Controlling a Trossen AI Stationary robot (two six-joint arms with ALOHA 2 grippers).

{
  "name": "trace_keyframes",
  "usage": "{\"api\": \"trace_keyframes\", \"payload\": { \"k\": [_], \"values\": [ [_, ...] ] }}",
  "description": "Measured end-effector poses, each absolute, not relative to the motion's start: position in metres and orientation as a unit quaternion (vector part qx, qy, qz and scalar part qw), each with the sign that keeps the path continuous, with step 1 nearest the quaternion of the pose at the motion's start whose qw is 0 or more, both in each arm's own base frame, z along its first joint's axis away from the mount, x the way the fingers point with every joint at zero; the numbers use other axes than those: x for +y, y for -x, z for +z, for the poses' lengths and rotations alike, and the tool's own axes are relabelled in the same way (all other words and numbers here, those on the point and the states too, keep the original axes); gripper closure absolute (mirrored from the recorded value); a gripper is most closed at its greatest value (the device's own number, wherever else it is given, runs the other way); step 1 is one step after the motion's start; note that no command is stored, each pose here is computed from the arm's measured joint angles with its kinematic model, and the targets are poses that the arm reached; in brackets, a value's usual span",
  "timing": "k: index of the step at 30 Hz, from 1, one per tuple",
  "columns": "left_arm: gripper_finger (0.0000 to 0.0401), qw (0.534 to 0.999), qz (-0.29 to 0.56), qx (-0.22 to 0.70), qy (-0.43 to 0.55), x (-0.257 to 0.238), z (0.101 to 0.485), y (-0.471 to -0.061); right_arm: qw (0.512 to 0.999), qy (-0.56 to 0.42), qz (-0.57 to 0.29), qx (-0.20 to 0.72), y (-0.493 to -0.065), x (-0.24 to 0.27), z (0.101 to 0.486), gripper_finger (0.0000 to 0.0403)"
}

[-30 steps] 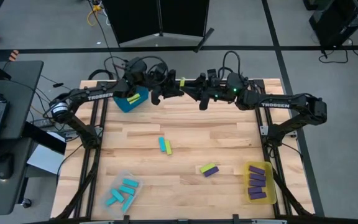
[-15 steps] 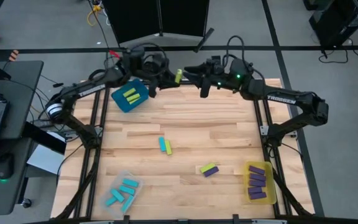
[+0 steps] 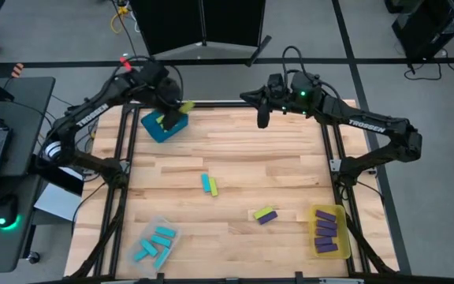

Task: Sort blocks
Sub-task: Put the green block into the blue bin

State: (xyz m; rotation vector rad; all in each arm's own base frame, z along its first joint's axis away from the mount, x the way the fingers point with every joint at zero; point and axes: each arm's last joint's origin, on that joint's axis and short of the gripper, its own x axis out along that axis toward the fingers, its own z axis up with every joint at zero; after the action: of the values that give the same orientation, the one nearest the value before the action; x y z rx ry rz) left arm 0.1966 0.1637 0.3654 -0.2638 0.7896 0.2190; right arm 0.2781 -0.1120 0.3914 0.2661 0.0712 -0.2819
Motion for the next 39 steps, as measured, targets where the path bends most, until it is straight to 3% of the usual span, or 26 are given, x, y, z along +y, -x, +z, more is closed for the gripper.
{"api": "trace_keyframes", "payload": {
  "k": [6, 18, 39],
  "values": [
    [0.0284, 0.839, 0.158, 0.496, 0.159, 0.190, 0.329, -0.180, 0.980, -0.133, -0.140, 0.049, -0.282, -0.113, 0.386, 0.0388],
    [0.0284, 0.764, 0.161, 0.588, 0.212, 0.251, 0.237, -0.175, 0.982, -0.131, -0.125, 0.052, -0.286, -0.104, 0.386, 0.0394],
    [0.0281, 0.693, 0.175, 0.660, 0.230, 0.273, 0.184, -0.178, 0.983, -0.135, -0.112, 0.053, -0.290, -0.093, 0.386, 0.0393]
  ]
}}
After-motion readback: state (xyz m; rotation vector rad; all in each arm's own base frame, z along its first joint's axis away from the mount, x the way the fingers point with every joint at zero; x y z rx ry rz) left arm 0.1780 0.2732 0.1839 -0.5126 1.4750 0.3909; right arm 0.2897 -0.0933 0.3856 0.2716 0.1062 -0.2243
